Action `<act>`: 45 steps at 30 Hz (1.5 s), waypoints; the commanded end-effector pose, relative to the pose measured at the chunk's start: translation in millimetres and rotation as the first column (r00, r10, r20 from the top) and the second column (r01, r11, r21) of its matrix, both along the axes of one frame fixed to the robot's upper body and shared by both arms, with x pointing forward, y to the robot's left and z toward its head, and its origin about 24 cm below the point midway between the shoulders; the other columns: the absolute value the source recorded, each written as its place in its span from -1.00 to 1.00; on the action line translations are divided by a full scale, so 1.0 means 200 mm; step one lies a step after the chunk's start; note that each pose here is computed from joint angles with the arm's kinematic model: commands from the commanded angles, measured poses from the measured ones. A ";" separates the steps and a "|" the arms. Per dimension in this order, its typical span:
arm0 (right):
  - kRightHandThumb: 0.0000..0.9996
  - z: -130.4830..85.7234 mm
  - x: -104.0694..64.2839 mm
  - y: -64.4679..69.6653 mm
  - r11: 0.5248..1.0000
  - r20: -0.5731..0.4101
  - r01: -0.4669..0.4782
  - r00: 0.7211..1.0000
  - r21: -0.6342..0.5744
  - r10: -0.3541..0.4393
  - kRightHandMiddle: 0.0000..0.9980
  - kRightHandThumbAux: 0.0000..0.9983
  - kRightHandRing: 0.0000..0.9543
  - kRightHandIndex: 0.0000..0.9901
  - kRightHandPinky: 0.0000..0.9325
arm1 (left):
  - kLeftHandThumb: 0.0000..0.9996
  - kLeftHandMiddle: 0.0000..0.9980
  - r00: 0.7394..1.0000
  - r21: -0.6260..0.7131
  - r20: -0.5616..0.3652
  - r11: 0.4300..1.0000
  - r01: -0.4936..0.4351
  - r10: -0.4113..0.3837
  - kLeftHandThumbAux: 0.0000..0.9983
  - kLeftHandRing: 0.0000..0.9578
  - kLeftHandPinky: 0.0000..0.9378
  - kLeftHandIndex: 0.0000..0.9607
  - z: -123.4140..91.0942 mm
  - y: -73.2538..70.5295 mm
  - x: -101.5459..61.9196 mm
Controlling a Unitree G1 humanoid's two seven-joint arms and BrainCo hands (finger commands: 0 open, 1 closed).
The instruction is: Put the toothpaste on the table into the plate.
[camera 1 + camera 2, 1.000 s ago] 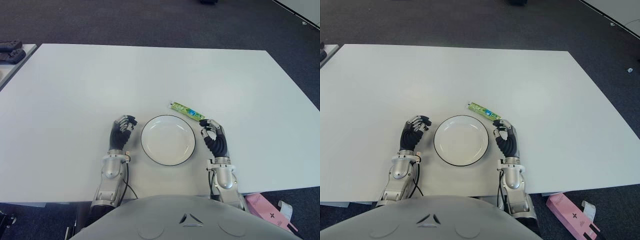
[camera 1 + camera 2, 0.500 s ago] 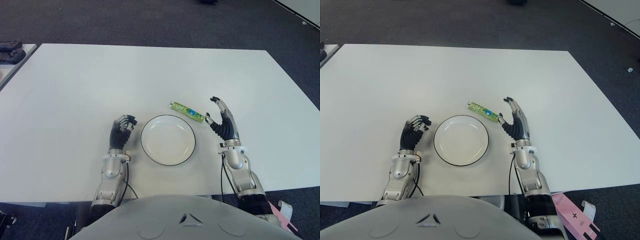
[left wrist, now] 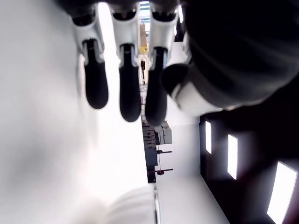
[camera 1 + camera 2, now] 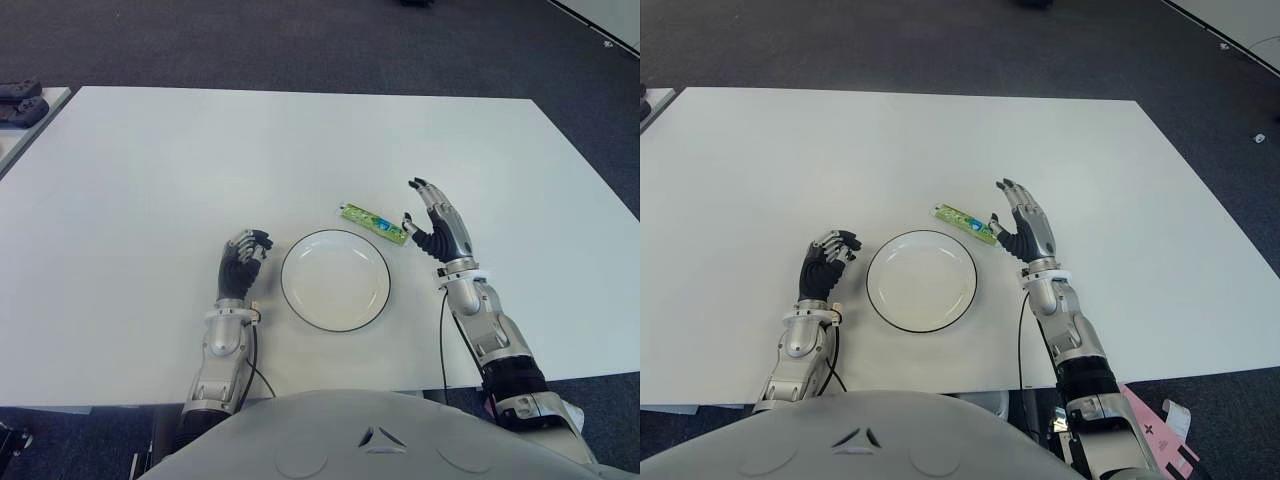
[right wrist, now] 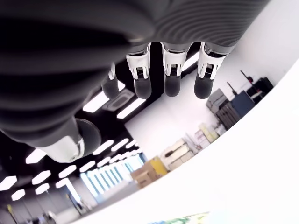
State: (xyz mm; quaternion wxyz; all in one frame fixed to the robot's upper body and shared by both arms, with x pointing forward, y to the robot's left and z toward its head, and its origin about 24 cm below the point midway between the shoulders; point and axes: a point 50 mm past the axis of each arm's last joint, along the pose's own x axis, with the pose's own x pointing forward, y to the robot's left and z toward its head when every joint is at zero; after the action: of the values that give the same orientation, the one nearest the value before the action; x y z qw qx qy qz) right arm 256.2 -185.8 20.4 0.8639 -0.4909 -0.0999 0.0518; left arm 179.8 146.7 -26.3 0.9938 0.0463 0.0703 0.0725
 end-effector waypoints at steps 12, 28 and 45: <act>0.17 -0.14 0.09 0.09 0.973 -0.146 -0.154 0.981 -0.174 0.129 -1.00 -0.24 -1.00 -1.00 -1.00 | 0.43 -0.05 0.997 0.008 -0.070 0.999 -0.034 0.034 0.45 -0.04 -0.04 -0.12 -0.04 0.01 -0.05; 0.15 -0.27 0.10 0.11 0.917 -0.244 -0.281 0.946 -0.283 0.215 -1.00 -0.18 -1.00 -1.00 -1.00 | 0.42 -0.05 0.996 0.008 -0.079 0.999 -0.037 0.037 0.45 -0.03 -0.01 -0.12 -0.05 0.02 -0.07; 0.14 -0.37 0.10 0.11 0.886 -0.300 -0.298 0.934 -0.355 0.194 -1.00 -0.24 -1.00 -1.00 -1.00 | 0.43 -0.04 0.997 0.016 -0.064 0.999 -0.045 0.046 0.45 -0.02 0.01 -0.12 -0.04 0.02 -0.08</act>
State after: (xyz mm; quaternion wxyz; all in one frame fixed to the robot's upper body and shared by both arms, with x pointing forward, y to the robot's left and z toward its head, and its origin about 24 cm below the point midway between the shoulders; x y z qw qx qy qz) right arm 290.0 -163.3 -32.1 0.7548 -0.6149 -0.0756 0.2157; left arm 171.1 149.1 -25.2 0.9925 0.0497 0.0723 0.0853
